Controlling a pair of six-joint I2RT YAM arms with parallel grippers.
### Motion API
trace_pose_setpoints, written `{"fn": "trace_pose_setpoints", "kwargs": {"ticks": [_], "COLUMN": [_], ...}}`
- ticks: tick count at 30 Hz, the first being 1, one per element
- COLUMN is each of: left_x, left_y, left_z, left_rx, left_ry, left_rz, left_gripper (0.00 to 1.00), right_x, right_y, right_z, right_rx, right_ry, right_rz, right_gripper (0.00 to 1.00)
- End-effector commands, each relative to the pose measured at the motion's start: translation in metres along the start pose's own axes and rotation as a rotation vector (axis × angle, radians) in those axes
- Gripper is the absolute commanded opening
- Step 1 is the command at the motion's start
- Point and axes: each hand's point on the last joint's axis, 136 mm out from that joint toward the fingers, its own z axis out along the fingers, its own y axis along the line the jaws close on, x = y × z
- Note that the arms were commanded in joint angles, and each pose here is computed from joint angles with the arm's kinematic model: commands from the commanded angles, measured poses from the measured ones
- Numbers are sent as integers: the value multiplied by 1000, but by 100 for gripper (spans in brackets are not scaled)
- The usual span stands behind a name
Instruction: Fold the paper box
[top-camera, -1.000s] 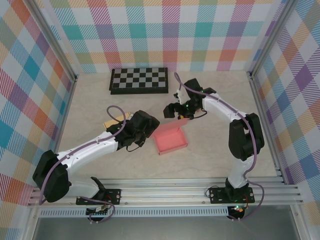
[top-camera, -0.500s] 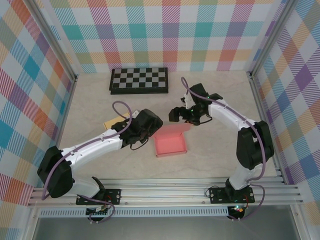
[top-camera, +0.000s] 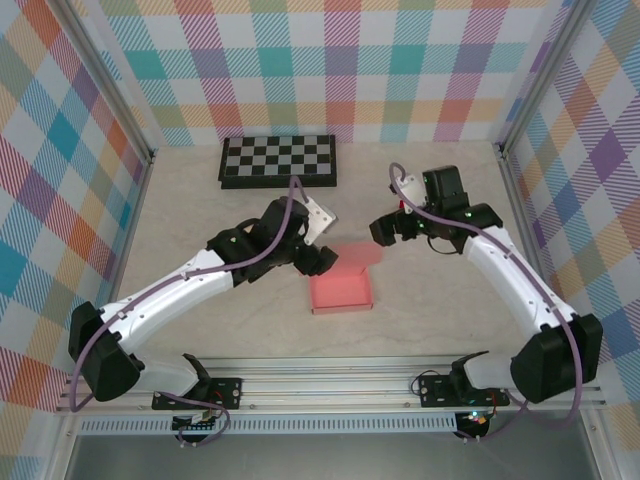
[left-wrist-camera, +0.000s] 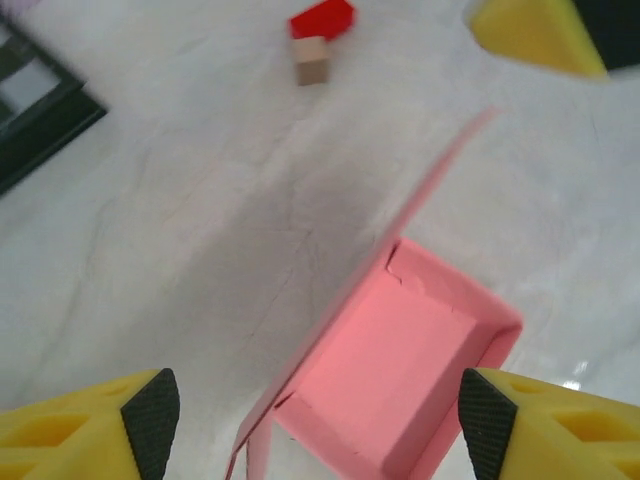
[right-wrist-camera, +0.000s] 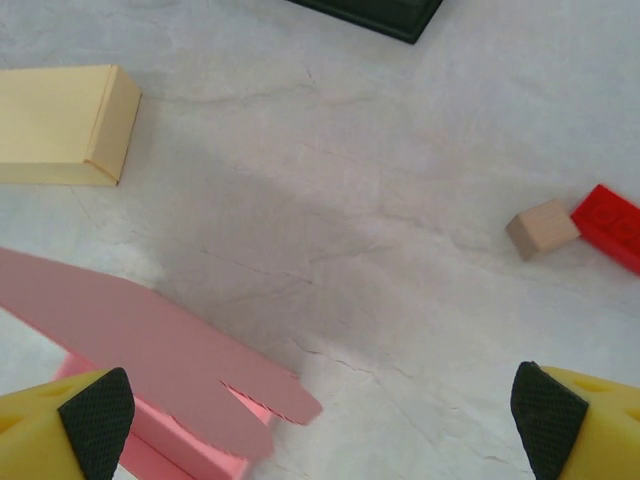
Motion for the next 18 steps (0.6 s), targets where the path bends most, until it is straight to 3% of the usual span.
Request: {"fn": "trace_pose_setpoints", "kwargs": {"ticks": [1, 8, 11, 14, 16, 18], "left_x": [-3, -1, 1, 3, 5, 8], "left_y": [-20, -27, -31, -33, -36, -36], "left_z": [4, 31, 46, 58, 63, 69], "left_rx": [115, 295, 326, 351, 368, 374], "left_ry": [-34, 90, 122, 158, 173, 192], "left_rz": [427, 427, 418, 410, 422, 436], "left_gripper": [76, 65, 55, 51, 43, 28], "right_x": [-6, 6, 9, 12, 19, 31], "right_y": [7, 9, 5, -3, 4, 11], "right_z": [-7, -9, -8, -7, -3, 1], "right_rx": [-29, -52, -95, -115, -165, -198], "right_ry": [-82, -116, -130, -128, -135, -151], "right_rz": [-160, -213, -122, 42, 63, 32], "right_gripper": [100, 97, 88, 85, 85, 85]}}
